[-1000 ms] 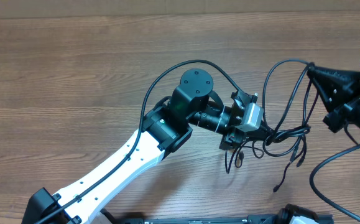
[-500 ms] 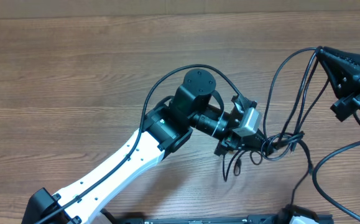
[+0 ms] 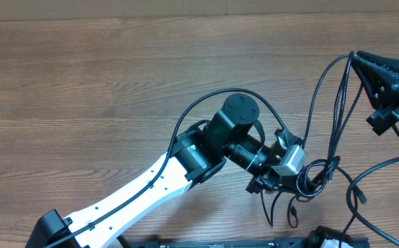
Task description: Untangle cables
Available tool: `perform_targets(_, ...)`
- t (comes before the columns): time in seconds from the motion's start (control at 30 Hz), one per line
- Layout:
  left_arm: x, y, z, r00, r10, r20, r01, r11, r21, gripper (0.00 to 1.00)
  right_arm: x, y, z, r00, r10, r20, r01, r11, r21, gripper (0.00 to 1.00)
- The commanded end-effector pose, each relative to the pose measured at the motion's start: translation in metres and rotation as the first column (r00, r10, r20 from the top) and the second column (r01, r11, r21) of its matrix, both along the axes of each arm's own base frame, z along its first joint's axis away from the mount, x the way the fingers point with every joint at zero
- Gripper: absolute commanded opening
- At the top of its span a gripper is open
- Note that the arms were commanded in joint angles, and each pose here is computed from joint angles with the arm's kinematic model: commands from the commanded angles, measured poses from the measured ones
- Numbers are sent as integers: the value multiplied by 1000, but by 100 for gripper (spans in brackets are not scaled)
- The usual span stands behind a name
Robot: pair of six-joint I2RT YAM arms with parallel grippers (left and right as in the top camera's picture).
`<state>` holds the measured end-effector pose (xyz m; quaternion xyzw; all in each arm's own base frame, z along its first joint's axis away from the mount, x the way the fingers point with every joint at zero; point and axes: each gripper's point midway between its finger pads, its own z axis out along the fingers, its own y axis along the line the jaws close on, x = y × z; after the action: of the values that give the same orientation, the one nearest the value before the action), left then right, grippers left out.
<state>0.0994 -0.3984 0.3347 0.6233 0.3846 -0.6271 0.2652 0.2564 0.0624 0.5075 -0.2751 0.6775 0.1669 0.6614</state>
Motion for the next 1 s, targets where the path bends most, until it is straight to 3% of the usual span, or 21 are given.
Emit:
perform_targets(0.0, -20, 4, 2, 996, -89, -17, 89, 996, -3, 4, 13, -11, -1, 998, -55, -10, 55, 998, 3, 4)
perform_targets(0.37, -16, 3, 1, 998, -67, -16, 67, 998, 3, 4, 38, -62, -20, 926, -367, -85, 366, 930, -30, 5)
perform_targets(0.47, -15, 3, 1, 998, -65, -18, 65, 998, 5, 4, 42, -87, -23, 861, -502, -84, 499, 865, -57, 25)
perform_targets(0.6, -16, 4, 1, 997, -73, -19, 73, 997, 3, 4, 42, -93, -26, 842, -531, -95, 527, 847, -67, 27)
perform_targets(0.77, -13, 2, 1, 998, -56, -13, 56, 998, 2, 4, 39, -92, -45, 831, -528, -173, 521, 849, -86, 67)
perform_targets(0.8, -10, 1, 0, 999, -39, -9, 39, 999, 5, 4, 38, -92, -50, 827, -527, -195, 520, 850, -92, 78)
perform_targets(0.83, -9, 0, 0, 1000, -29, -7, 29, 1000, 6, 4, 36, -91, -56, 822, -525, -220, 517, 850, -97, 96)
perform_targets(0.97, 6, 3, 0, 1000, 8, -5, -8, 1000, 5, 4, 32, -90, -67, 803, -521, -289, 522, 849, -82, 100)
